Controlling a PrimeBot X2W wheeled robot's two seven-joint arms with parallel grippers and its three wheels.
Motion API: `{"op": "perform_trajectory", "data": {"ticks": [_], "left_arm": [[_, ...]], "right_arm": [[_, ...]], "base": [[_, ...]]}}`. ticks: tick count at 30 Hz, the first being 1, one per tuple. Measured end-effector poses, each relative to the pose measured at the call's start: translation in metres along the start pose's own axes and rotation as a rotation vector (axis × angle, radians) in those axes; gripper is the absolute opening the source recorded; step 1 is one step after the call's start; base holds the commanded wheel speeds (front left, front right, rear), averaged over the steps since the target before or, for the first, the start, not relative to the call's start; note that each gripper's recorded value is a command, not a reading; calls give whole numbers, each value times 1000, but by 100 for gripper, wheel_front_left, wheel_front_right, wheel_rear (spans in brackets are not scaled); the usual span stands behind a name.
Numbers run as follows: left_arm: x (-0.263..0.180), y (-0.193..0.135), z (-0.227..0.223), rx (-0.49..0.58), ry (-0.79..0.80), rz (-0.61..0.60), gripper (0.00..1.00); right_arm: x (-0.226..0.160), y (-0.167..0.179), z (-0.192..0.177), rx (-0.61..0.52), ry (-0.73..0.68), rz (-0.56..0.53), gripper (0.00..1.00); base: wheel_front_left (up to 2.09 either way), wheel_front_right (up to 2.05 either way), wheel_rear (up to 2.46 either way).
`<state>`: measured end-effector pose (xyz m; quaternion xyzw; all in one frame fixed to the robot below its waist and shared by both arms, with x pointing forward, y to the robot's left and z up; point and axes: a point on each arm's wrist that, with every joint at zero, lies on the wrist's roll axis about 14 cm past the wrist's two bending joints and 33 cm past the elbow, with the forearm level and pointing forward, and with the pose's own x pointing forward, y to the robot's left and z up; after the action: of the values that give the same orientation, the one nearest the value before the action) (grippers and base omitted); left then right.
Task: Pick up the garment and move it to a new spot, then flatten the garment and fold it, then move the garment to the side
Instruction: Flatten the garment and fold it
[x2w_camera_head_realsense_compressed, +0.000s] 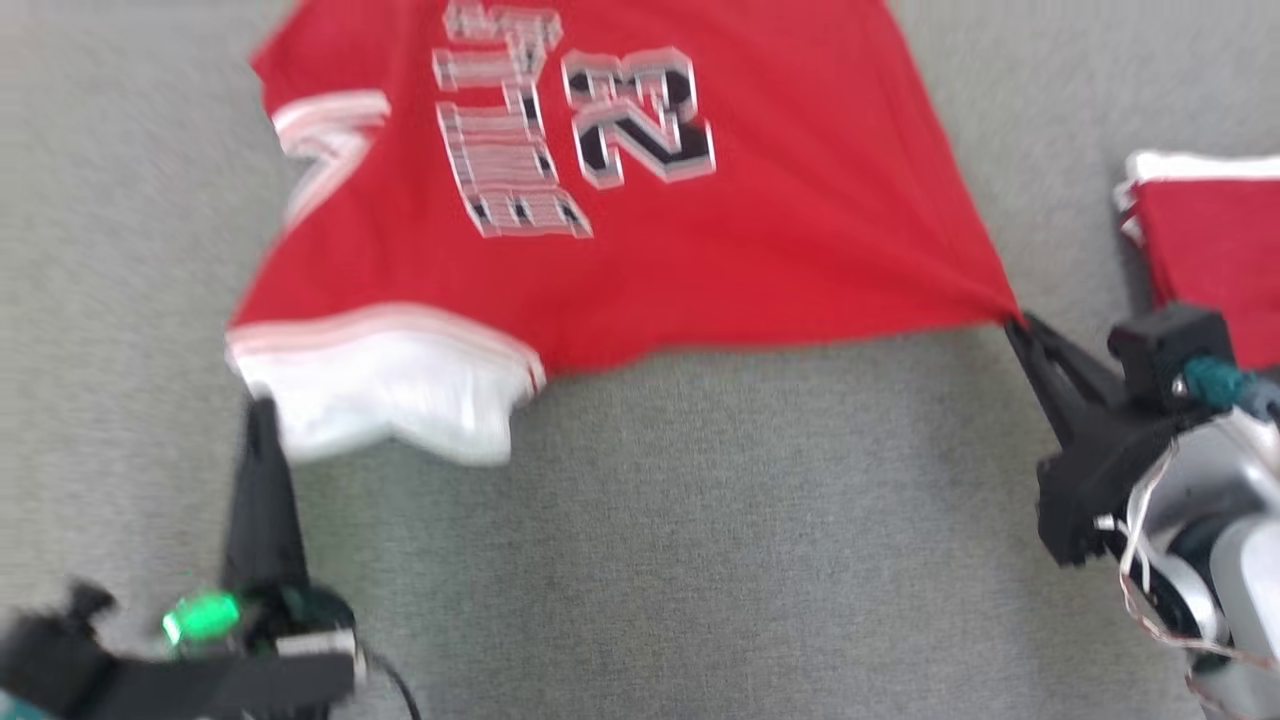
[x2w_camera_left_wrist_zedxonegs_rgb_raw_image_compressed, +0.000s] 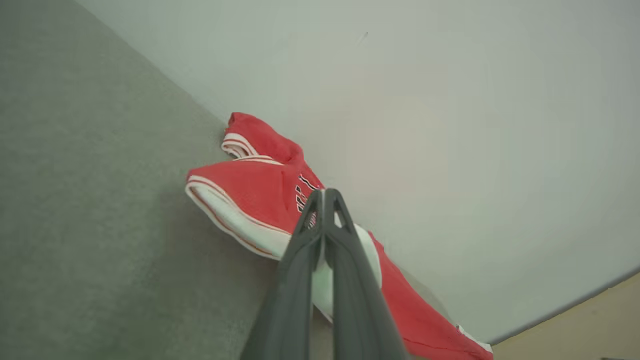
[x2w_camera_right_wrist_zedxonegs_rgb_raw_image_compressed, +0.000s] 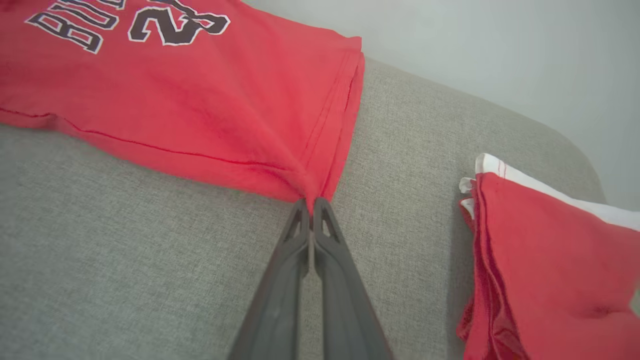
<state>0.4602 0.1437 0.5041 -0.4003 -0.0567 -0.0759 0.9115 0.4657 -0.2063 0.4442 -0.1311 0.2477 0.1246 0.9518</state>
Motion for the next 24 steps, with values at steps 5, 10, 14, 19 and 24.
{"op": "perform_trajectory", "data": {"ticks": [5,10,14,19,24], "left_arm": [[-46,10,-17,-196,89,113,0],[-70,9,-5,-303,93,139,0],[-86,22,16,-351,42,191,0],[-105,25,17,-358,65,214,0],[-126,28,-2,-355,175,243,0]], "right_arm": [[-32,4,-1,-14,6,-10,0],[-44,5,-14,-3,41,-19,0],[-47,10,-25,3,84,-8,0],[-53,31,-48,14,181,55,0],[-65,45,-67,29,274,103,0]], "base": [[0,0,0],[0,0,0],[0,0,0],[0,0,0],[0,0,0]]}}
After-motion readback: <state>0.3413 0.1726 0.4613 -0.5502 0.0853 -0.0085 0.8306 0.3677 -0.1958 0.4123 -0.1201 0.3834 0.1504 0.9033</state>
